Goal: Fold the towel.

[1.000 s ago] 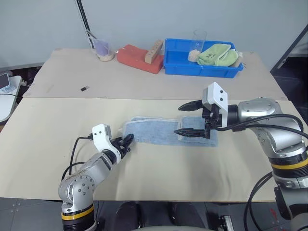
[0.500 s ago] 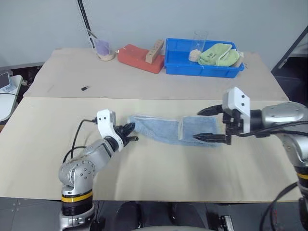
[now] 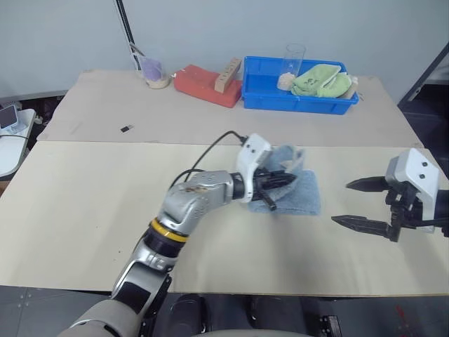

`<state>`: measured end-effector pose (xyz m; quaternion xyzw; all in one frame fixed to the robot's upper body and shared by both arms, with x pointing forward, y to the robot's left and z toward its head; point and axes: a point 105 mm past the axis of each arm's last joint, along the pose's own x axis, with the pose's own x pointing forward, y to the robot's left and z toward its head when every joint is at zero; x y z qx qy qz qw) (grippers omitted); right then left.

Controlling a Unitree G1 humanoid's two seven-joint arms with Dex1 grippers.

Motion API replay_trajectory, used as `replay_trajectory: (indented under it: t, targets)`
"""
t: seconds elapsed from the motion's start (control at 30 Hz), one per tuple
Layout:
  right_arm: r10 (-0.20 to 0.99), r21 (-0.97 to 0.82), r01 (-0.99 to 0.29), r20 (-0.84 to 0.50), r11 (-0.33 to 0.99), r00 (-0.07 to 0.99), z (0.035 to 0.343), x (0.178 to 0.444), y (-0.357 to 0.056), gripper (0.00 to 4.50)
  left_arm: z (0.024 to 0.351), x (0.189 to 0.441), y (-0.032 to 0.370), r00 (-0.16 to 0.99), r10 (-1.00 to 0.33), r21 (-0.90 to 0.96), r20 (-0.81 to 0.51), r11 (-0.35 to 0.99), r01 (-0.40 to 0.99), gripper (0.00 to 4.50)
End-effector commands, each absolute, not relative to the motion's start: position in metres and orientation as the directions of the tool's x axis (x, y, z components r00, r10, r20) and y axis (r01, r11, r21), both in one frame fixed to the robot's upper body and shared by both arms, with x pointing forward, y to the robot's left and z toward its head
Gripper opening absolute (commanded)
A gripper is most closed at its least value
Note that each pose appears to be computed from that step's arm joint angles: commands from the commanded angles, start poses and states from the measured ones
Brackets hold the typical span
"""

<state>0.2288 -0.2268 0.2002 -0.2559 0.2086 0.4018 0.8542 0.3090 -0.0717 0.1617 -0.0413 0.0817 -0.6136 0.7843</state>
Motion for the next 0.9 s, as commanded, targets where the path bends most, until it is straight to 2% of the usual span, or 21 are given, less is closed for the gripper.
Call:
replay_trajectory:
  t: [0.03,0.1,0.2,0.43,0.47,0.57,0.67,0.9]
  targets:
    - [0.564,-0.313,-0.767,-0.534,0.560,0.630,0.210,0.222,-0.225,4.50,0.166,0.305,-0.089,0.163,-0.986,-0.071,-0.040,0.165,0.984,0.10]
    - [0.554,-0.311,-0.752,-0.526,0.581,0.645,0.210,0.221,-0.225,4.50,0.163,0.303,-0.095,0.149,-0.988,-0.046,-0.043,0.151,0.987,0.10]
    - [0.543,-0.312,-0.738,-0.519,0.598,0.660,0.209,0.222,-0.226,4.50,0.163,0.301,-0.098,0.129,-0.991,-0.032,-0.035,0.130,0.991,1.05]
    - [0.525,-0.332,-0.706,-0.491,0.625,0.695,0.211,0.237,-0.232,4.50,0.176,0.296,-0.090,0.082,-0.997,0.032,0.010,0.082,0.996,4.19]
    - [0.523,-0.338,-0.697,-0.477,0.633,0.706,0.212,0.243,-0.232,4.50,0.182,0.296,-0.083,0.078,-0.997,0.062,0.024,0.080,0.995,4.44]
    - [0.522,-0.339,-0.676,-0.444,0.654,0.728,0.211,0.257,-0.229,4.50,0.192,0.301,-0.060,0.082,-0.996,0.145,0.026,0.085,0.986,4.44]
    - [0.536,-0.312,-0.649,-0.378,0.694,0.755,0.204,0.278,-0.218,4.50,0.199,0.308,-0.013,0.107,-0.994,0.231,0.000,0.104,0.967,4.44]
    - [0.515,-0.248,-0.605,-0.344,0.757,0.785,0.170,0.318,-0.211,4.50,0.199,0.289,0.065,0.074,-0.988,0.296,-0.138,0.031,0.955,4.44]
